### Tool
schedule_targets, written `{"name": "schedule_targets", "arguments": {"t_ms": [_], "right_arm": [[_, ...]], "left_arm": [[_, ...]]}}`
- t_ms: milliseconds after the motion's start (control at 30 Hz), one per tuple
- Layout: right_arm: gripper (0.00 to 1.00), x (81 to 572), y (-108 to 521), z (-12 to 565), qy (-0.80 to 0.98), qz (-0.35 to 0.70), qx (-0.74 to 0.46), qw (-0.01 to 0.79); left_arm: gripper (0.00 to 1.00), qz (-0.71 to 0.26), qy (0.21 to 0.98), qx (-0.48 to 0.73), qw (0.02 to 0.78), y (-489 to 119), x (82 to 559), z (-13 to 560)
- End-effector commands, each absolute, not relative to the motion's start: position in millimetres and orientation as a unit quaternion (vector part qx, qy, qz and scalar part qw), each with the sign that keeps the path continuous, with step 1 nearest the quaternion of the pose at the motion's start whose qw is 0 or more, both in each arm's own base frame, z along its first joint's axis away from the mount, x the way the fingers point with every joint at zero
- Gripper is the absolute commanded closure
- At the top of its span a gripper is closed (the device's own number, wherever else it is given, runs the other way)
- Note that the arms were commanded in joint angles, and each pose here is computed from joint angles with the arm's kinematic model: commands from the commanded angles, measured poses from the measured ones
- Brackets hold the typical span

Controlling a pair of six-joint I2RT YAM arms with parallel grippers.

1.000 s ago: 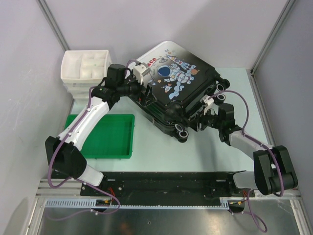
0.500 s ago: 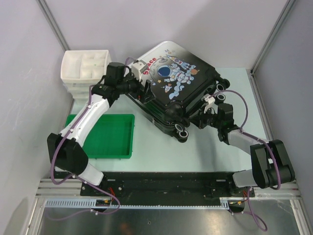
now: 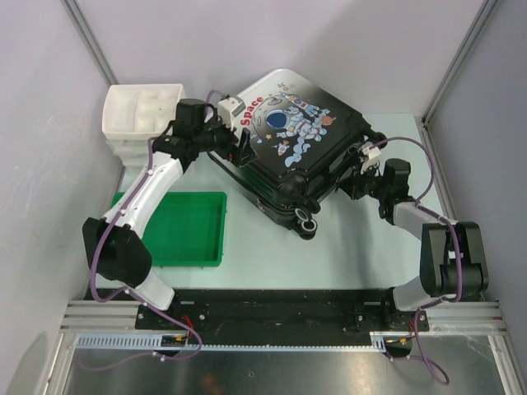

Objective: Open, take out, and arrange the luggage

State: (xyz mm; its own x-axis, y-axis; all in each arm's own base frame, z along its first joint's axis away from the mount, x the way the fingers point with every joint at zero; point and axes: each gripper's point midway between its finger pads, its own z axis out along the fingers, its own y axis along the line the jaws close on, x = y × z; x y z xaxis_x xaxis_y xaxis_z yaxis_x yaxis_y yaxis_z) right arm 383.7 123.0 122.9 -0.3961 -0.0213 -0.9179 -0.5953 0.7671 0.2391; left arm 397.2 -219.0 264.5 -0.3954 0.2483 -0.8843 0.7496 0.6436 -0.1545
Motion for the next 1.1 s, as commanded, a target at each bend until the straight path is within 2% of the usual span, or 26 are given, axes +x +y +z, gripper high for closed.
{"name": "schedule_targets", "arguments": {"t_ms": [0,100,233,367,567,800,1067], "right_arm": [[1.0,419,101,140,0.77,0.227,-0.21,0.558],[1.0,414,112,144,0.765,0.245,-0.218,0.555],[1.0,406,130,144,0.762,0.26,-0.233,0.545],[1.0,405,132,141,0.767,0.259,-0.23,0.54],[1.0,411,124,137,0.773,0.229,-0.229,0.546],[1.0,417,114,138,0.77,0.219,-0.225,0.556],[1.0,404,135,131,0.774,0.245,-0.242,0.532]], "left_arm": [[0.0,-0.271,0.684,0.437,0.518,-237,381,325],[0.0,-0.221,0.629,0.51,0.544,-262,351,355],[0.01,-0.224,0.603,0.541,0.542,-305,313,368],[0.04,-0.196,0.573,0.6,0.523,-360,279,347],[0.1,-0.172,0.552,0.652,0.49,-405,254,312],[0.12,-0.168,0.565,0.677,0.441,-408,245,264],[0.14,-0.164,0.592,0.7,0.366,-386,230,214]]}}
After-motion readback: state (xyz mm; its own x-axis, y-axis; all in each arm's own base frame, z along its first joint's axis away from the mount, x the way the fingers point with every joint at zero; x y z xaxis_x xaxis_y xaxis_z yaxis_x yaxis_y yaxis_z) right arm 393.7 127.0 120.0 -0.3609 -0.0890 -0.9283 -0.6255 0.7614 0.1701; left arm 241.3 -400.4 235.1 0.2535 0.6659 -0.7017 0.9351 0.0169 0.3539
